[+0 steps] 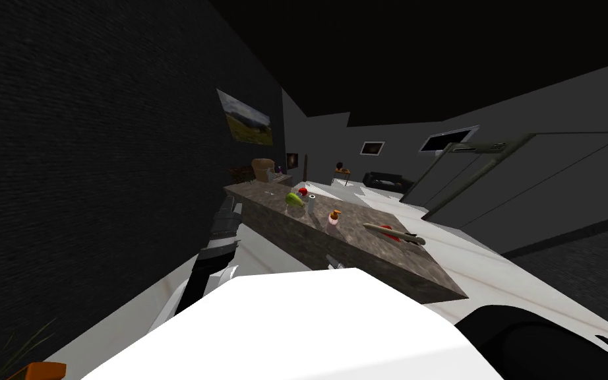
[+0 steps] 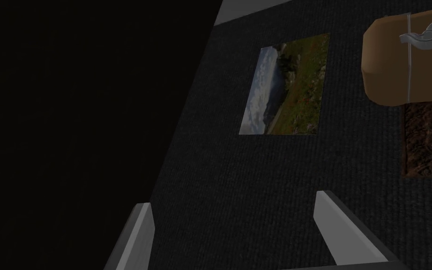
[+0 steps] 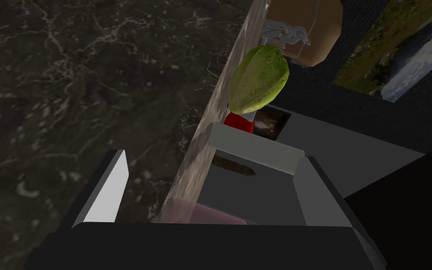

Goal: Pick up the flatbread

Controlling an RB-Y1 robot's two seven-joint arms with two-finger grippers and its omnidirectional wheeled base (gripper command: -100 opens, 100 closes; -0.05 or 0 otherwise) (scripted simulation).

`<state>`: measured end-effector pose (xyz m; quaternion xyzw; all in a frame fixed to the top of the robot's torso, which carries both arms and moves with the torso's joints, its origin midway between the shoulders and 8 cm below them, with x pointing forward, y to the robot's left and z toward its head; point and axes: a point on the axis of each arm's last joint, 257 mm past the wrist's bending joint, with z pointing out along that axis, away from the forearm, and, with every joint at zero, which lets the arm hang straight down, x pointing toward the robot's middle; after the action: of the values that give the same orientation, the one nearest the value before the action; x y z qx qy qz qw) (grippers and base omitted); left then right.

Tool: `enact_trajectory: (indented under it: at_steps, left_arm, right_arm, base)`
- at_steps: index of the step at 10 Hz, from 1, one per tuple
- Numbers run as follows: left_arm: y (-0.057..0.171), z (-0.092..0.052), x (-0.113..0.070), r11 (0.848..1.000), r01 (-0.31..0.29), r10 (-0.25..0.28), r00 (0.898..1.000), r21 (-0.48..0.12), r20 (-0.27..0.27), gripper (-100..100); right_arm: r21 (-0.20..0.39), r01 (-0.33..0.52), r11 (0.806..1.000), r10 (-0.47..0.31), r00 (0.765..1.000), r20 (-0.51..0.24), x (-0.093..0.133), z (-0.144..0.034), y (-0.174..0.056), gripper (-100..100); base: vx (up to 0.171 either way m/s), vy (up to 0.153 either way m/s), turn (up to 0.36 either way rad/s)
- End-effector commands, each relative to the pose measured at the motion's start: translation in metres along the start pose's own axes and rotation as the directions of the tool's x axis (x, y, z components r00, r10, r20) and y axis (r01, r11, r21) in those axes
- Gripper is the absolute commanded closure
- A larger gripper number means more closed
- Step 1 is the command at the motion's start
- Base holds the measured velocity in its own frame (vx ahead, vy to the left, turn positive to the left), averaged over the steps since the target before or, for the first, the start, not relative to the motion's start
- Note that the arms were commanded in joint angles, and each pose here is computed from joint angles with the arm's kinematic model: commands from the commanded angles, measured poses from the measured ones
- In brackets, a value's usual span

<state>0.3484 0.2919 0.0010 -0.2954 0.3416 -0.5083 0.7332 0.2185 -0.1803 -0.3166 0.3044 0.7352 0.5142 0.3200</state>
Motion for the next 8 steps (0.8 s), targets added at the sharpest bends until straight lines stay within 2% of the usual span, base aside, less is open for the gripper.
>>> enact_trajectory:
  at_steps: [1, 2, 3, 4, 5, 6, 7, 8]
  left_arm:
    - [0.000, 0.000, 0.000, 1.000, 0.000, 0.000, 1.000, 0.000, 0.000, 0]
    - [0.000, 0.000, 0.000, 1.000, 0.000, 0.000, 1.000, 0.000, 0.000, 0]
    - [0.000, 0.000, 0.000, 1.000, 0.000, 0.000, 1.000, 0.000, 0.000, 0]
    - [0.000, 0.000, 0.000, 1.000, 0.000, 0.000, 1.000, 0.000, 0.000, 0]
    - [0.000, 0.000, 0.000, 1.000, 0.000, 0.000, 1.000, 0.000, 0.000, 0]
    - [0.000, 0.000, 0.000, 1.000, 0.000, 0.000, 1.000, 0.000, 0.000, 0]
    - [0.000, 0.000, 0.000, 1.000, 0.000, 0.000, 1.000, 0.000, 0.000, 0]
    - [0.000, 0.000, 0.000, 1.000, 0.000, 0.000, 1.000, 0.000, 0.000, 0]
  right_arm:
    - [0.087, -0.028, 0.996, 0.032, 0.999, -0.044, 0.017, -0.020, -0.031, -100]
    - [0.105, -0.006, 0.994, 0.013, 0.998, -0.063, 0.014, -0.026, -0.036, -100]
    - [0.176, -0.030, 0.984, 0.047, 0.995, -0.090, 0.027, -0.046, -0.060, -100]
    - [0.200, -0.014, 0.980, 0.037, 0.993, -0.110, 0.028, -0.054, -0.067, -100]
    - [0.272, -0.032, 0.962, 0.071, 0.989, -0.132, 0.039, -0.078, -0.091, -100]
    - [0.298, -0.010, 0.954, 0.059, 0.986, -0.157, 0.038, -0.089, -0.098, -100]
    - [0.373, -0.029, 0.927, 0.101, 0.979, -0.174, 0.051, -0.116, -0.120, -100]
    - [0.380, -0.022, 0.925, 0.098, 0.978, -0.182, 0.050, -0.120, -0.122, -100]
  base:
    - [-0.015, 0.020, 0.279]
    - [-0.017, 0.010, 0.136]
    - [-0.025, 0.016, 0.250]
    - [-0.019, 0.011, 0.135]
    - [-0.019, 0.021, 0.264]
    - [-0.016, 0.013, 0.135]
    - [-0.015, 0.017, 0.205]
    - [-0.012, 0.013, 0.165]
